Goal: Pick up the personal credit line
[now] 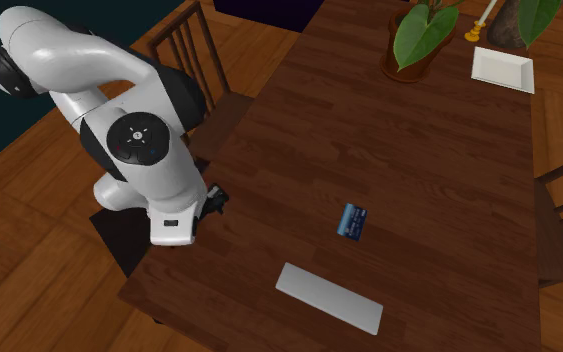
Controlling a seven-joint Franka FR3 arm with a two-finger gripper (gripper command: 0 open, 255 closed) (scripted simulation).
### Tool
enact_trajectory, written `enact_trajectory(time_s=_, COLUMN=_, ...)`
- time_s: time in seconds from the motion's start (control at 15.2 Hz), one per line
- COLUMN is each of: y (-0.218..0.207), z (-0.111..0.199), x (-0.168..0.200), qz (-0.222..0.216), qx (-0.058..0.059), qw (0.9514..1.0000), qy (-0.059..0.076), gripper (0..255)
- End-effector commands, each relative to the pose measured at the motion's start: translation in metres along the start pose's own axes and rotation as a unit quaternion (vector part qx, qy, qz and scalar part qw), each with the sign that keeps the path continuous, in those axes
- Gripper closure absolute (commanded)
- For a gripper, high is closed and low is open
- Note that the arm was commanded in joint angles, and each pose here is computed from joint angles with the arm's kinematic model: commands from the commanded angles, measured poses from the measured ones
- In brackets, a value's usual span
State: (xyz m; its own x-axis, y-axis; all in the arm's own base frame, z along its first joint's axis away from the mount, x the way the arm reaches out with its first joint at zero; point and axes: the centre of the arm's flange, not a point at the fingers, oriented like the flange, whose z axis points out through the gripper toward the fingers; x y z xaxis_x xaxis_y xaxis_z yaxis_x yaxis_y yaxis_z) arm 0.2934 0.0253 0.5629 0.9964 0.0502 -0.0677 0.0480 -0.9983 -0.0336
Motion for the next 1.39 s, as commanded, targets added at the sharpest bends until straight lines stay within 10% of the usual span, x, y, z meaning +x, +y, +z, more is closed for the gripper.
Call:
enact_trajectory(time_s=0.0, y=0.0, z=0.0, x=0.0, qz=0.0, qx=0.0, qw=1.0, qy=0.0, gripper=0)
enact_trajectory(time_s=0.33, y=-0.054, z=-0.004, x=0.022, qz=0.101, qx=0.032, qw=0.9937, qy=-0.037, gripper=0)
enact_trajectory(time_s=0.66, y=-0.102, z=-0.009, x=0.054, qz=0.2, qx=0.063, qw=0.975, qy=-0.073, gripper=0)
enact_trajectory(time_s=0.99, y=-0.142, z=-0.015, x=0.096, qz=0.297, qx=0.093, qw=0.944, qy=-0.108, gripper=0)
enact_trajectory(time_s=1.32, y=-0.172, z=-0.019, x=0.146, qz=0.391, qx=0.123, qw=0.9011, qy=-0.142, gripper=0)
